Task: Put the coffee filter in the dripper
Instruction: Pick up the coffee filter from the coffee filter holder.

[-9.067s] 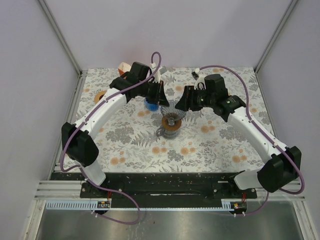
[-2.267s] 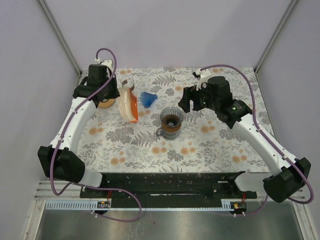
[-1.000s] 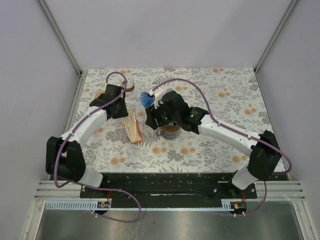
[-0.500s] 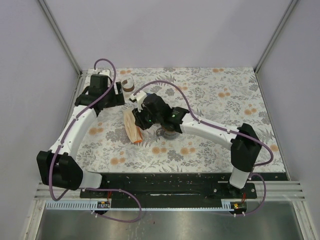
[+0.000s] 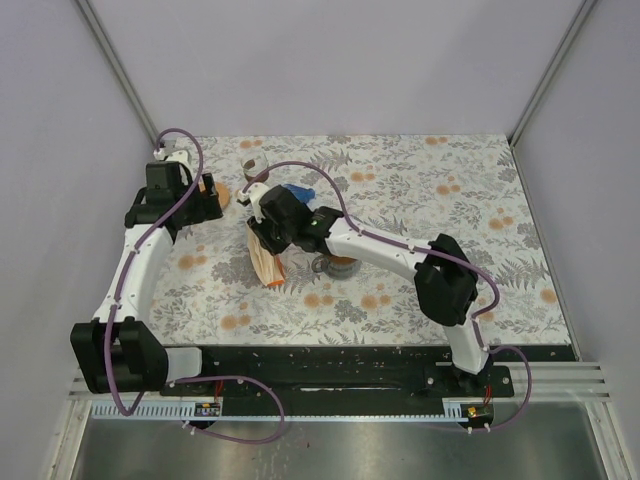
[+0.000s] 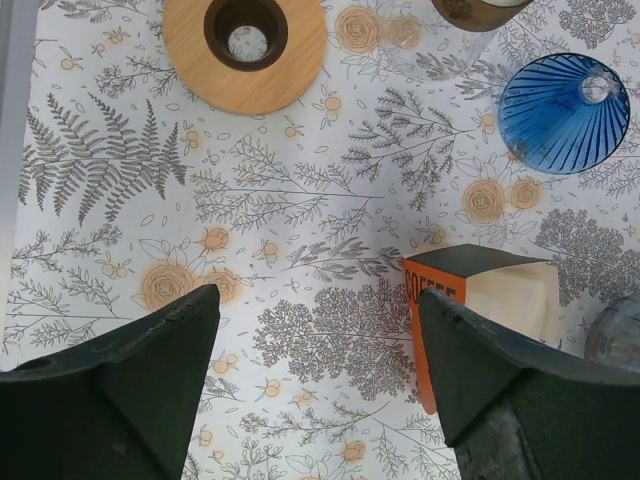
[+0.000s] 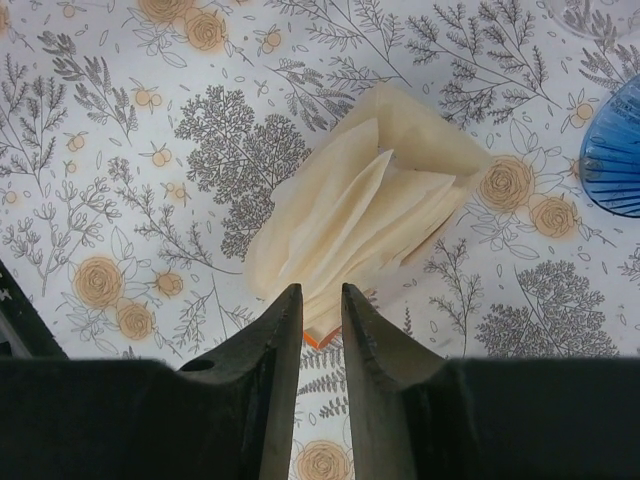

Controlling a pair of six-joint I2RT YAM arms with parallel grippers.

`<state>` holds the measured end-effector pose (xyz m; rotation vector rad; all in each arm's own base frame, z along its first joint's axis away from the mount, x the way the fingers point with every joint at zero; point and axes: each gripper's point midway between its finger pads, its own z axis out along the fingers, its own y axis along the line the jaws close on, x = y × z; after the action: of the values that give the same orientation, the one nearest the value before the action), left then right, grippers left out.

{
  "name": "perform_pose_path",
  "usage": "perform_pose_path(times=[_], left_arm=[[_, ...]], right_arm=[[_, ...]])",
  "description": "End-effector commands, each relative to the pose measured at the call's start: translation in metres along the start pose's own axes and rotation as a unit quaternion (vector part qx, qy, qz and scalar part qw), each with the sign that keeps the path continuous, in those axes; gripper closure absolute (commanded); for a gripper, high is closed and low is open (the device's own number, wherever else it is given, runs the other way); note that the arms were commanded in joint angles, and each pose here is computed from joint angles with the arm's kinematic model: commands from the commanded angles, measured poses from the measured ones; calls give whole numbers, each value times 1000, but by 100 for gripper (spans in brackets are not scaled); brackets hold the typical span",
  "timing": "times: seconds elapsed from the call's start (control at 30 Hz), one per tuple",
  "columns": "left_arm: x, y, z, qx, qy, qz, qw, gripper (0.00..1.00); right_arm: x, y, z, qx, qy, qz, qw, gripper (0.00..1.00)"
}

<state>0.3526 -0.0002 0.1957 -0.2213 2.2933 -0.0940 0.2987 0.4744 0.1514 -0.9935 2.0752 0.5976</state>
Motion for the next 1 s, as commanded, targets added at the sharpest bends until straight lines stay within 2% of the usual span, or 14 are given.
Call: perform_pose_path(times=[0.0, 0.73, 0.87, 0.97], left_arm=[[-15, -6, -2, 35, -32, -5, 999, 16], [-10, -1, 5, 53, -19, -33, 998, 16], [-8, 0, 6, 54, -17, -35, 998, 16], [-8, 0, 6, 55, -15, -37, 998, 16]], right_arm=[[-26, 6, 0, 2, -27, -26, 999, 69], [-16, -6, 37, 29, 19, -63, 997, 76], [-11, -5, 42, 24, 25, -61, 998, 75], [-6, -4, 48, 21, 32, -59, 998, 70]])
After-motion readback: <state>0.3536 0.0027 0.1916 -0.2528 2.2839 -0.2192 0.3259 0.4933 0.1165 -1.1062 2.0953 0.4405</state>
